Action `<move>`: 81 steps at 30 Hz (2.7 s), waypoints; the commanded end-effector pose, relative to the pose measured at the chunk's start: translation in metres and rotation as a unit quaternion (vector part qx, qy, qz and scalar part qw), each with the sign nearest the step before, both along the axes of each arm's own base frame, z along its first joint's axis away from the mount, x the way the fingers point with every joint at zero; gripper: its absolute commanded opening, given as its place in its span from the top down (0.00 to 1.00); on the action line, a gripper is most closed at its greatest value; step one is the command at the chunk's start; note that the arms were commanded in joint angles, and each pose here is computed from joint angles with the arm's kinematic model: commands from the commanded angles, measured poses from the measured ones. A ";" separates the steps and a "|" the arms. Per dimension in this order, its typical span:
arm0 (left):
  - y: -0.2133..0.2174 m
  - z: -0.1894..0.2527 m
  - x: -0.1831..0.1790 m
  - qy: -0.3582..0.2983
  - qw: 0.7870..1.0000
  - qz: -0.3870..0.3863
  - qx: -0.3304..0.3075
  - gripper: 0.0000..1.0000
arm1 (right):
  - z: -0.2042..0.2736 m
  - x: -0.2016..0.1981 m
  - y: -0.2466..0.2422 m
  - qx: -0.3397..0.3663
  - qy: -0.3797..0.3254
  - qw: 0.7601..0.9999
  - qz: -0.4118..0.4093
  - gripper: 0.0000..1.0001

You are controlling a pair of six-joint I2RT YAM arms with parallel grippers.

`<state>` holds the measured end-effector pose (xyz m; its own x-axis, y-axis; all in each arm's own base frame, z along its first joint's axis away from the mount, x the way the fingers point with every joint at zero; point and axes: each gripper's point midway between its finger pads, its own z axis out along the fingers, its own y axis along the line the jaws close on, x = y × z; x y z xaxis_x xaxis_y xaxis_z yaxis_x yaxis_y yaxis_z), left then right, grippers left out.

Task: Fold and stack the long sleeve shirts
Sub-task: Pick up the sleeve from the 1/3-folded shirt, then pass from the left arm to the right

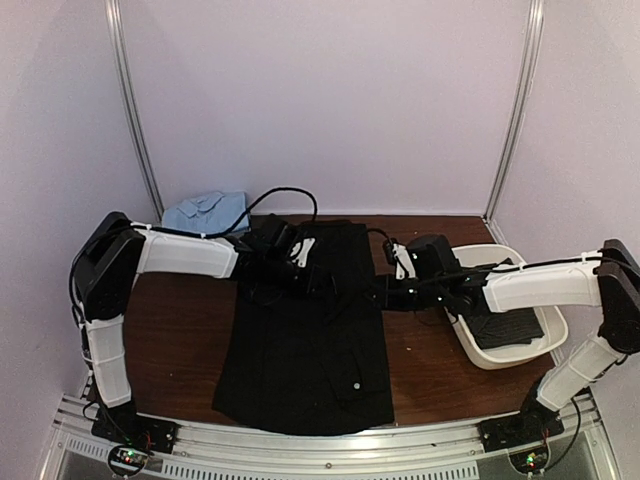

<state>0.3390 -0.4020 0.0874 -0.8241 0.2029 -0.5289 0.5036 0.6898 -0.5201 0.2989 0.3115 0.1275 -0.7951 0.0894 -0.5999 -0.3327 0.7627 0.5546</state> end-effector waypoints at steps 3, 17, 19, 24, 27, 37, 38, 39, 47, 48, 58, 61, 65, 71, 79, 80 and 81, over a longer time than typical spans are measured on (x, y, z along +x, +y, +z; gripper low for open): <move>-0.031 0.028 -0.009 -0.027 0.997 -0.041 -0.057 1.00 | 0.008 0.016 0.012 0.061 0.006 0.998 -0.005 0.51; -0.050 0.015 -0.029 -0.006 0.995 -0.073 -0.068 1.00 | -0.007 0.061 0.023 0.117 0.025 0.992 -0.030 0.28; -0.054 0.014 -0.032 -0.005 0.995 -0.079 -0.068 1.00 | -0.007 0.067 0.020 0.124 0.025 0.991 -0.035 0.27; -0.063 0.012 -0.035 -0.008 0.993 -0.087 -0.075 1.00 | -0.012 0.075 0.025 0.136 0.031 0.990 -0.026 0.23; -0.065 0.012 -0.036 -0.007 0.993 -0.090 -0.078 1.00 | -0.015 0.075 0.030 0.142 0.037 0.989 -0.016 0.22; -0.074 0.016 -0.038 -0.007 0.990 -0.109 -0.089 1.00 | -0.025 0.072 0.020 0.145 0.042 0.988 -0.026 0.20; -0.076 0.016 -0.039 -0.006 0.990 -0.111 -0.090 1.00 | -0.025 0.072 0.018 0.146 0.043 0.988 -0.028 0.20; -0.077 0.016 -0.040 -0.005 0.990 -0.113 -0.089 1.00 | -0.024 0.071 0.017 0.149 0.041 0.988 -0.029 0.20; -0.087 0.016 -0.042 -0.007 0.987 -0.129 -0.092 1.00 | -0.026 0.066 0.013 0.145 0.039 0.988 -0.025 0.20; -0.088 0.016 -0.042 -0.006 0.987 -0.130 -0.092 1.00 | -0.026 0.064 0.012 0.144 0.037 0.989 -0.024 0.20; -0.089 0.004 -0.047 0.013 0.987 -0.140 -0.080 1.00 | -0.023 0.059 0.008 0.150 0.031 0.988 -0.023 0.19; -0.090 0.000 -0.050 0.018 0.986 -0.145 -0.079 1.00 | -0.021 0.060 0.008 0.151 0.027 0.988 -0.022 0.19; -0.090 -0.004 -0.052 0.021 0.986 -0.145 -0.075 1.00 | -0.017 0.060 0.008 0.154 0.021 0.988 -0.023 0.19; -0.089 -0.004 -0.051 0.020 0.987 -0.145 -0.073 1.00 | -0.020 0.060 0.009 0.152 0.024 0.988 -0.021 0.20; -0.089 -0.004 -0.051 0.020 0.987 -0.144 -0.072 1.00 | -0.027 0.058 0.009 0.139 0.024 0.990 -0.014 0.26; -0.089 -0.004 -0.051 0.021 0.987 -0.144 -0.071 1.00 | -0.030 0.058 0.008 0.130 0.025 0.991 -0.012 0.27; -0.089 -0.004 -0.051 0.020 0.987 -0.144 -0.071 1.00 | -0.032 0.058 0.008 0.120 0.026 0.992 -0.010 0.28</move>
